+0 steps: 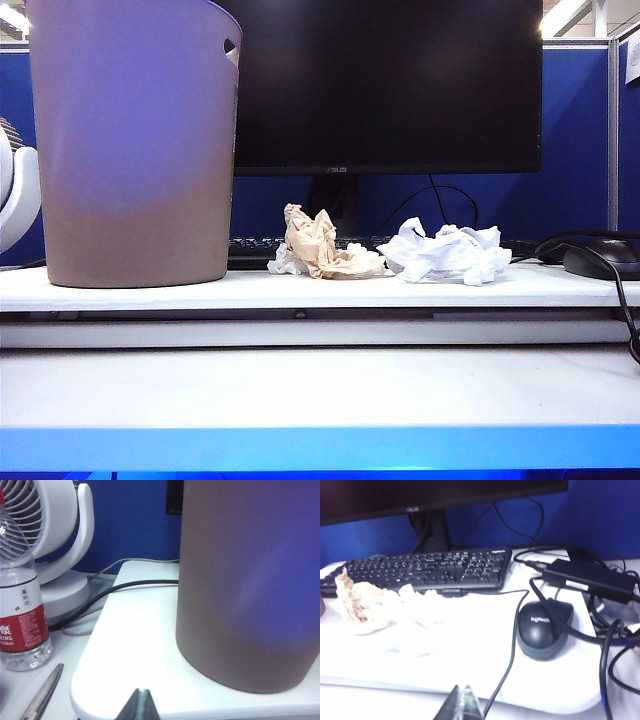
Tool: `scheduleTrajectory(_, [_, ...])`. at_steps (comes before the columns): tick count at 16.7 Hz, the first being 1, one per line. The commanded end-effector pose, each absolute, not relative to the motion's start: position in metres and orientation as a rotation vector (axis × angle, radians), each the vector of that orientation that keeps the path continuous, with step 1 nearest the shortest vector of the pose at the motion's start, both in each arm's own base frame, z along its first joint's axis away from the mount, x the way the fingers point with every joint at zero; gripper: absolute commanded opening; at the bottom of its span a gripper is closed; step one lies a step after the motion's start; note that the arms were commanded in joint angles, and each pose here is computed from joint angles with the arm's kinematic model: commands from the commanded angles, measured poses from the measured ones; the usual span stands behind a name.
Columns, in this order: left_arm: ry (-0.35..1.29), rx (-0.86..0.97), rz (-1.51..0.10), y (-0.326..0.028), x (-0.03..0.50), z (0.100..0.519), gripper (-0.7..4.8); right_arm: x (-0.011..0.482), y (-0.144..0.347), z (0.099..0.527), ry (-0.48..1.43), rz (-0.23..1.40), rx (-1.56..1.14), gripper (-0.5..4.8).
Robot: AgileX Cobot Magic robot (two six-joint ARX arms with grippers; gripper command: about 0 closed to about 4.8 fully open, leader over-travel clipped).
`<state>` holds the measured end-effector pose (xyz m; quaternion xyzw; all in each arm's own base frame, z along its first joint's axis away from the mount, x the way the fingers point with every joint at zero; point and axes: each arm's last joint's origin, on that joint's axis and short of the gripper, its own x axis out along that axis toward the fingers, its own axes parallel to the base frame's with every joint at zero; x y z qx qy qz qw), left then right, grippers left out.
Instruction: Pick up all paper balls from the table and place them in the pink trash can.
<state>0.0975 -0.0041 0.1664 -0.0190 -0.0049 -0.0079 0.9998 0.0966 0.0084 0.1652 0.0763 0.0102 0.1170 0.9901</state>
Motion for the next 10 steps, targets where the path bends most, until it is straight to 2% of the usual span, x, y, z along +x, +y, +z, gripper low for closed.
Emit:
scheduleTrajectory(1, [-0.029, -0.039, -0.014, -0.004, 0.0973, 0.1682, -0.04, 0.0969, 0.0086, 0.1636, 0.019, 0.241, 0.157, -0.06])
scheduleTrajectory(8, [-0.047, -0.043, -0.044, -0.005, 0.0972, 0.17, -0.05, 0.0972, 0.0062, 0.169, -0.043, 0.159, 0.154, -0.06])
scheduleTrajectory(10, [-0.079, -0.045, -0.307, -0.0124, 0.0956, 0.1737, -0.05, 0.0972, 0.0063, 0.1684, -0.035, 0.164, 0.173, -0.06])
